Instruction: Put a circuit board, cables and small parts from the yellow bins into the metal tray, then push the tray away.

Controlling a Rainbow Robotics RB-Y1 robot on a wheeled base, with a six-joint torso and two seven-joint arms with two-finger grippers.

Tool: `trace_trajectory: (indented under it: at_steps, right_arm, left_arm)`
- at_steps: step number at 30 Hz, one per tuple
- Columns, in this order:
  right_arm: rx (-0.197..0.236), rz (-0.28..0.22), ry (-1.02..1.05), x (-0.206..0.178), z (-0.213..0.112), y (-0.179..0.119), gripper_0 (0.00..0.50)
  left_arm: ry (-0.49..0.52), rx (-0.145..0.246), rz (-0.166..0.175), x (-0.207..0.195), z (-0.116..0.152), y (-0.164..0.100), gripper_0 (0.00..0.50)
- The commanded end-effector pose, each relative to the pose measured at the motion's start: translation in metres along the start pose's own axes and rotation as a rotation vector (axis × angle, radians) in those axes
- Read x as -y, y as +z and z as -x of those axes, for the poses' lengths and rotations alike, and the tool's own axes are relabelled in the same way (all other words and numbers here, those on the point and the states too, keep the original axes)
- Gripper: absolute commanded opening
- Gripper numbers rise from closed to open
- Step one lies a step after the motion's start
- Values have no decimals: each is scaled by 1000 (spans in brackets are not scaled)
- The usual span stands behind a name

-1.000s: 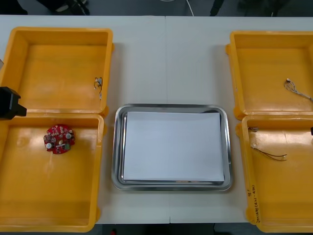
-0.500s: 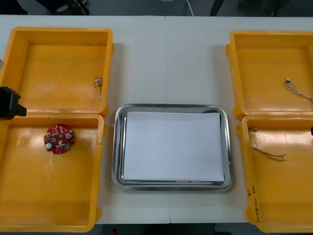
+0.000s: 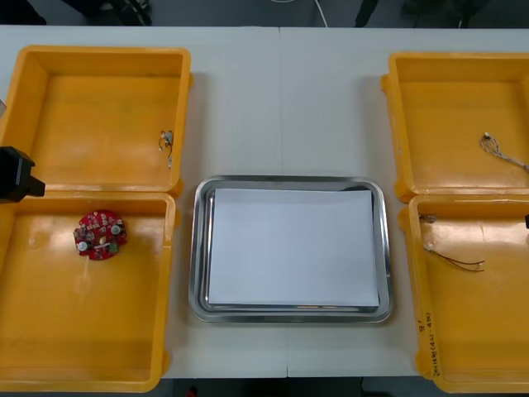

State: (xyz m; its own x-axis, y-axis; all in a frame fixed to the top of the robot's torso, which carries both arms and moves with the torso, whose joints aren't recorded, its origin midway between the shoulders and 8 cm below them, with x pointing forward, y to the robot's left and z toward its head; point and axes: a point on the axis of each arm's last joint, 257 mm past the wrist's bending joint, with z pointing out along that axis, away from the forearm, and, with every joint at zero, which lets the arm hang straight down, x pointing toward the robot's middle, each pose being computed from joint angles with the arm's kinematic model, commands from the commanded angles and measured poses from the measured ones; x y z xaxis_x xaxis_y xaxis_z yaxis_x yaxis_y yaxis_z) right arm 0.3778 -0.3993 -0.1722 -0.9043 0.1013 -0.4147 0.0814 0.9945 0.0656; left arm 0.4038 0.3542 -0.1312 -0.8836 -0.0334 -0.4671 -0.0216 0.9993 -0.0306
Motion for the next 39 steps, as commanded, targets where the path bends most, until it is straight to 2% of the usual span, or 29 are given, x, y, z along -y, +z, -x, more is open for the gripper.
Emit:
trace_trajectory:
  at_steps: [1,39]
  right_arm:
    - [11,-44,-21,19,2,-12,500]
    - [11,-44,-21,19,2,-12,500]
  left_arm:
    - [89,32,52,-17,6,-17,500]
    - [89,32,52,-17,6,-17,500]
